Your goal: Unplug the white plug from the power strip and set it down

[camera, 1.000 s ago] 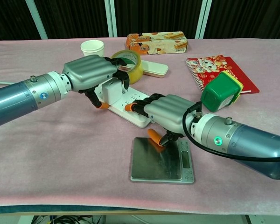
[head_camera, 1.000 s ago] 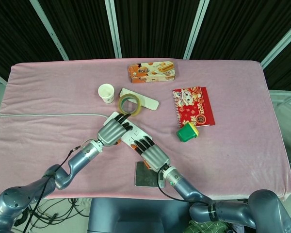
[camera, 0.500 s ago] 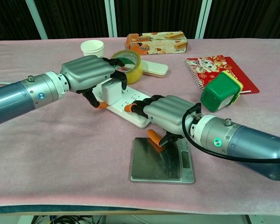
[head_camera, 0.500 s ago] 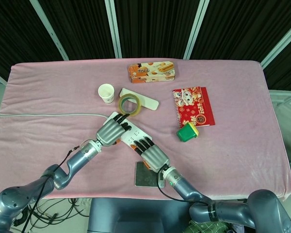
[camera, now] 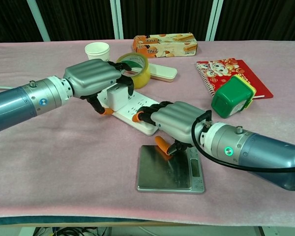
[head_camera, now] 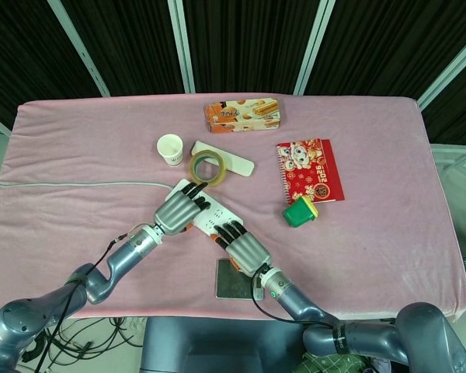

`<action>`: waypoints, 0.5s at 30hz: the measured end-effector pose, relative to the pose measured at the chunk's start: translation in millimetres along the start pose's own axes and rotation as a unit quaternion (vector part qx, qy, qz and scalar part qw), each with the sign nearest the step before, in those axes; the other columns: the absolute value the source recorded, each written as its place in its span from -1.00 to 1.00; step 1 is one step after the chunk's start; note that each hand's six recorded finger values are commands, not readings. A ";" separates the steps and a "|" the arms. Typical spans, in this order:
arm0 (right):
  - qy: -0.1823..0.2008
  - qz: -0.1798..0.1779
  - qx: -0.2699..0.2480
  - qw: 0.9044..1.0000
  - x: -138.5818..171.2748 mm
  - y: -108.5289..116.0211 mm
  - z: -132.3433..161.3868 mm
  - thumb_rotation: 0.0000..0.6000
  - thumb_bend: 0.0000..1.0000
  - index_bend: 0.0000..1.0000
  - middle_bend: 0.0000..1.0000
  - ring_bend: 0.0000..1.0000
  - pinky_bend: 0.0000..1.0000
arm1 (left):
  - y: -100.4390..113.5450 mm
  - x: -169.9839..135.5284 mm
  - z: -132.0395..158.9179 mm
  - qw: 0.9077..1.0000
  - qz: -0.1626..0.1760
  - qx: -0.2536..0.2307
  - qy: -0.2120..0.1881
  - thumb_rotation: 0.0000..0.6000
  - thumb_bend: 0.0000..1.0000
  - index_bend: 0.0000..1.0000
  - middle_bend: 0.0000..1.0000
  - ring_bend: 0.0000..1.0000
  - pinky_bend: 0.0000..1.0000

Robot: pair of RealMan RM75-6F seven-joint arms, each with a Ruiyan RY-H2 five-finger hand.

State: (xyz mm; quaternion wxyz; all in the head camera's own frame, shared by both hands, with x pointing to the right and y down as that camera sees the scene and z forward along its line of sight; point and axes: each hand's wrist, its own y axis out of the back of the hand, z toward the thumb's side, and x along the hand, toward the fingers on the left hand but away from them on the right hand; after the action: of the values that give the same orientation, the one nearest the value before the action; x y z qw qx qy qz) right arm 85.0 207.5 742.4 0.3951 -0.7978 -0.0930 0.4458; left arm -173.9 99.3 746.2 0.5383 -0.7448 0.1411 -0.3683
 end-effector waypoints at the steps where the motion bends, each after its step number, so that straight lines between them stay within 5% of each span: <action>1: 0.000 0.000 0.000 1.000 0.0 0.0 -0.2 1.00 0.18 -0.61 -0.51 -0.51 -0.69 | 0.1 0.1 0.2 1.000 0.000 0.000 0.000 1.00 -0.39 -0.25 -0.20 -0.87 -0.63; 7: -0.002 0.000 -0.002 1.000 0.3 1.3 -1.4 1.00 0.18 -0.61 -0.49 -0.50 -0.68 | -0.6 0.8 0.2 1.000 -0.001 0.001 0.000 1.00 -0.39 -0.19 -0.15 -0.87 -0.63; 15: -0.004 -0.001 0.000 1.000 0.8 1.6 -3.5 1.00 0.18 -0.61 -0.50 -0.50 -0.68 | 3.3 5.0 -3.1 1.000 -0.001 -0.011 0.007 1.00 -0.12 -0.14 -0.13 -0.87 -0.63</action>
State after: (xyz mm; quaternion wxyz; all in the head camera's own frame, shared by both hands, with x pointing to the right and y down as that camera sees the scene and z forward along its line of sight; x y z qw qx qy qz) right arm 87.9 204.9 741.8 0.3953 -0.7960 -0.0949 0.4485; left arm -172.0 92.9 745.7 0.5290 -0.7480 0.1481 -0.3726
